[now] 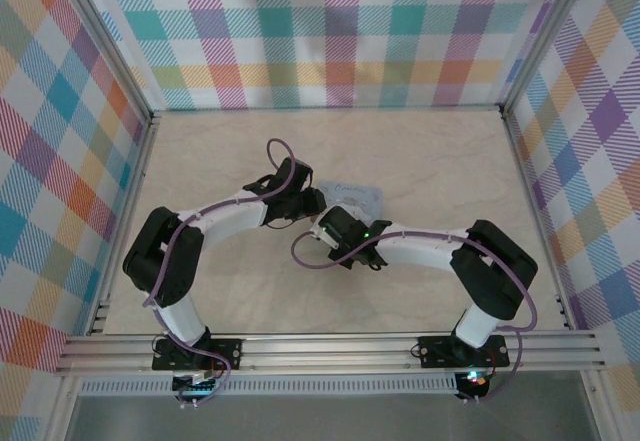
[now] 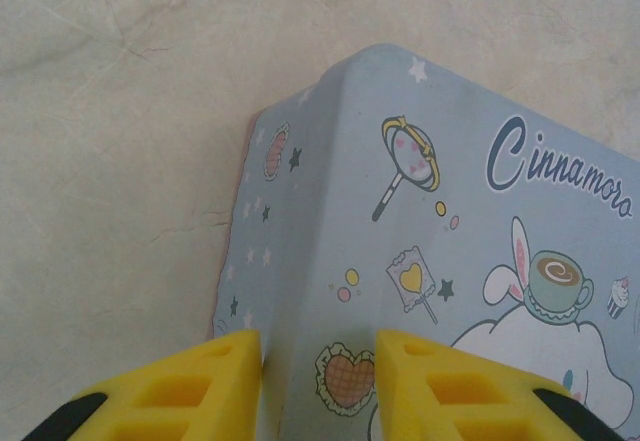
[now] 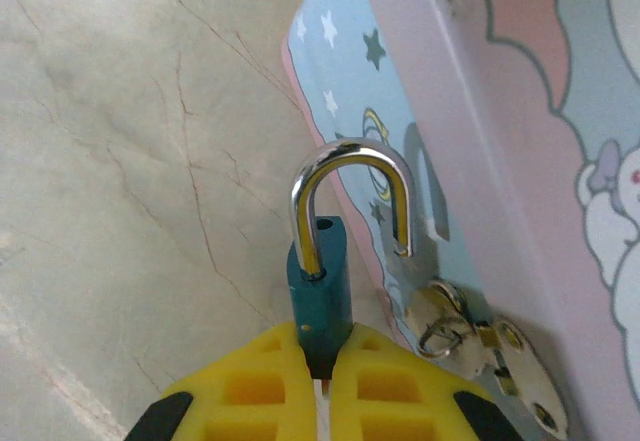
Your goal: Unlock the padlock with the key
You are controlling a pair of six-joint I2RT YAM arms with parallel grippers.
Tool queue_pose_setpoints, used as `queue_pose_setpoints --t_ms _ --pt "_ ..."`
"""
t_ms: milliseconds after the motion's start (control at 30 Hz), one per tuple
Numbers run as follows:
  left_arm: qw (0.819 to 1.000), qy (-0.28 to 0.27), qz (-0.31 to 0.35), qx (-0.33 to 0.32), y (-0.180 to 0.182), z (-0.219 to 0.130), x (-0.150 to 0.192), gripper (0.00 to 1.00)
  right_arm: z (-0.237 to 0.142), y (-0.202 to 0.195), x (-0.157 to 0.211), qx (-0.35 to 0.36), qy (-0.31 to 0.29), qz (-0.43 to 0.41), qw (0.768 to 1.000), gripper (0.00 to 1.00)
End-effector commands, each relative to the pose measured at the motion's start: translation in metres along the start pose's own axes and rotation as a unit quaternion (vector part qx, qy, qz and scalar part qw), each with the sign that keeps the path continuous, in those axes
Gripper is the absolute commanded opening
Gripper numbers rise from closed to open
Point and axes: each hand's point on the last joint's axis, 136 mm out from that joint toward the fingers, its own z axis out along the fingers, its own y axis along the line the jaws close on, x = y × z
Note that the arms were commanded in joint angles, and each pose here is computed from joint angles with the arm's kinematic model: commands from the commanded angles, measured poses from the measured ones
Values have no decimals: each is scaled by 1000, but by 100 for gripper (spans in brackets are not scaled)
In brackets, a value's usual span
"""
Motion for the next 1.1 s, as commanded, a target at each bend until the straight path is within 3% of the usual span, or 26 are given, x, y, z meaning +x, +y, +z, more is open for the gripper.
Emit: queue_pose_setpoints --t_ms 0,333,800,1067 --pt "1000 18 -11 -16 14 5 10 35 -14 1 -18 -9 -40 -3 999 0" --pt "1000 -4 -19 -14 15 -13 6 40 -30 3 -15 -9 -56 20 998 0" --pt "998 15 -44 52 -4 -13 16 41 -62 -4 -2 0 -74 63 995 0" --pt "998 -31 -48 37 10 -54 13 48 -88 -20 4 23 -98 124 987 0"
